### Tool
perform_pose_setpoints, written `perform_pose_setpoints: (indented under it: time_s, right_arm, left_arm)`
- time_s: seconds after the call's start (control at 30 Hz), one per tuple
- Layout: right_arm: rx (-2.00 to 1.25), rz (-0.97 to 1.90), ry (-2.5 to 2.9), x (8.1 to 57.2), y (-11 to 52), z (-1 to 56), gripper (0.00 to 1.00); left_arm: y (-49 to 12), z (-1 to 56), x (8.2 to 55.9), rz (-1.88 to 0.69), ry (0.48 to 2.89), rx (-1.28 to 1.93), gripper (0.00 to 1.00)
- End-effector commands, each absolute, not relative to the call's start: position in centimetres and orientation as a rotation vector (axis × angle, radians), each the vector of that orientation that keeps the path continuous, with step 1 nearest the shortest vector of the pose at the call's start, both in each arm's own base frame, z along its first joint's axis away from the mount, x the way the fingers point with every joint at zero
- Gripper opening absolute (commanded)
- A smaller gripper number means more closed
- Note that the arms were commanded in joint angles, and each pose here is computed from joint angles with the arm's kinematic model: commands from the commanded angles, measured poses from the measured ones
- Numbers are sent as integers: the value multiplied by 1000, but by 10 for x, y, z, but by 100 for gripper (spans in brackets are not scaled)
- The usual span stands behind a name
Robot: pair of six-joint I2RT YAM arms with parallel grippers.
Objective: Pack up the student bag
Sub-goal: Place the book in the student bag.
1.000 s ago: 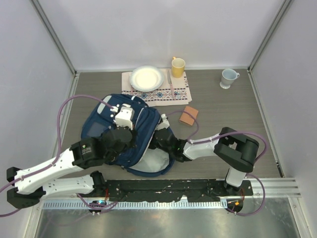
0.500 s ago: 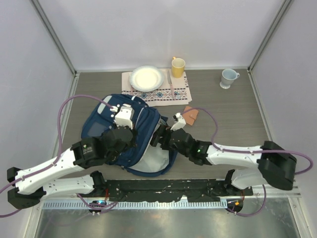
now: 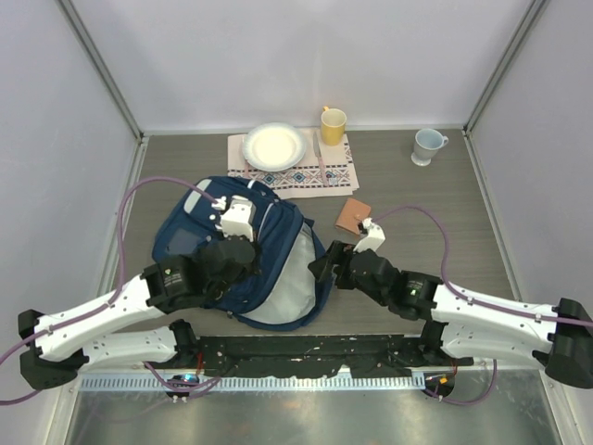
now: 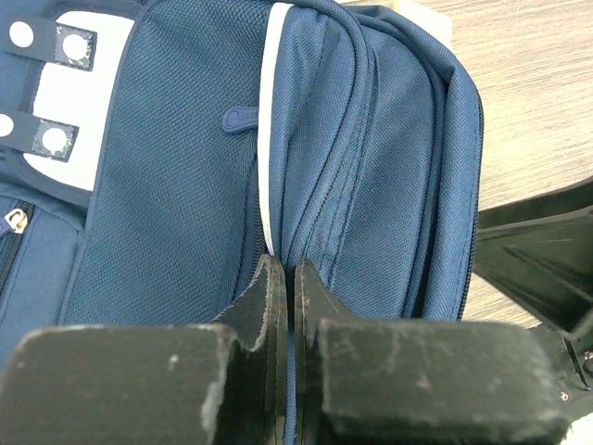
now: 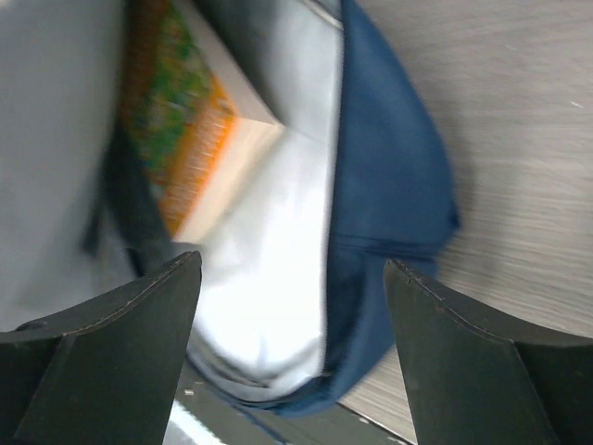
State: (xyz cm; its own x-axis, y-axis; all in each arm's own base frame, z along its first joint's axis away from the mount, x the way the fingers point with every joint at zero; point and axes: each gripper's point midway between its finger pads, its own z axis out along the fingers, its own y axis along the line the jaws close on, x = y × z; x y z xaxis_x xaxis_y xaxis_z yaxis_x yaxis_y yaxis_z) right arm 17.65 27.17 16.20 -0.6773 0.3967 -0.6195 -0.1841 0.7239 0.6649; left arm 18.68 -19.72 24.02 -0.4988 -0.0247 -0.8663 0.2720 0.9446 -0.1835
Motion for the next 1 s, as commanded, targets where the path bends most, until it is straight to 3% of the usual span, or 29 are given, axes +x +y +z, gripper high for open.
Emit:
perform_pose_setpoints:
  time_s: [0.0, 0.33, 0.47, 0.63, 0.8, 0.93, 0.97]
  right_arm:
    - [117, 703, 2232, 175, 252, 127, 85]
    - [113, 707, 2285, 184, 284, 108, 89]
    - [73, 571, 2338, 189, 283, 92, 88]
    - [45, 469, 2375, 191, 277, 70, 71]
    - [29, 468, 2377, 190, 278, 67, 36]
    - [24, 483, 2350, 191, 275, 74, 17]
    - [30, 486, 2340, 193, 274, 77, 12]
  left_arm:
    - [-204, 255, 199, -415, 2005, 61, 0]
    - [-220, 238, 194, -482, 2054, 65, 0]
    - [-220, 239, 193, -497, 2053, 59, 0]
    - [-219, 243, 190, -531, 2039, 50, 2]
    - [-218, 240, 187, -551, 2045, 57, 4]
    - [-218, 237, 185, -557, 2054, 63, 5]
    - [-218, 236, 184, -560, 2057, 66, 10]
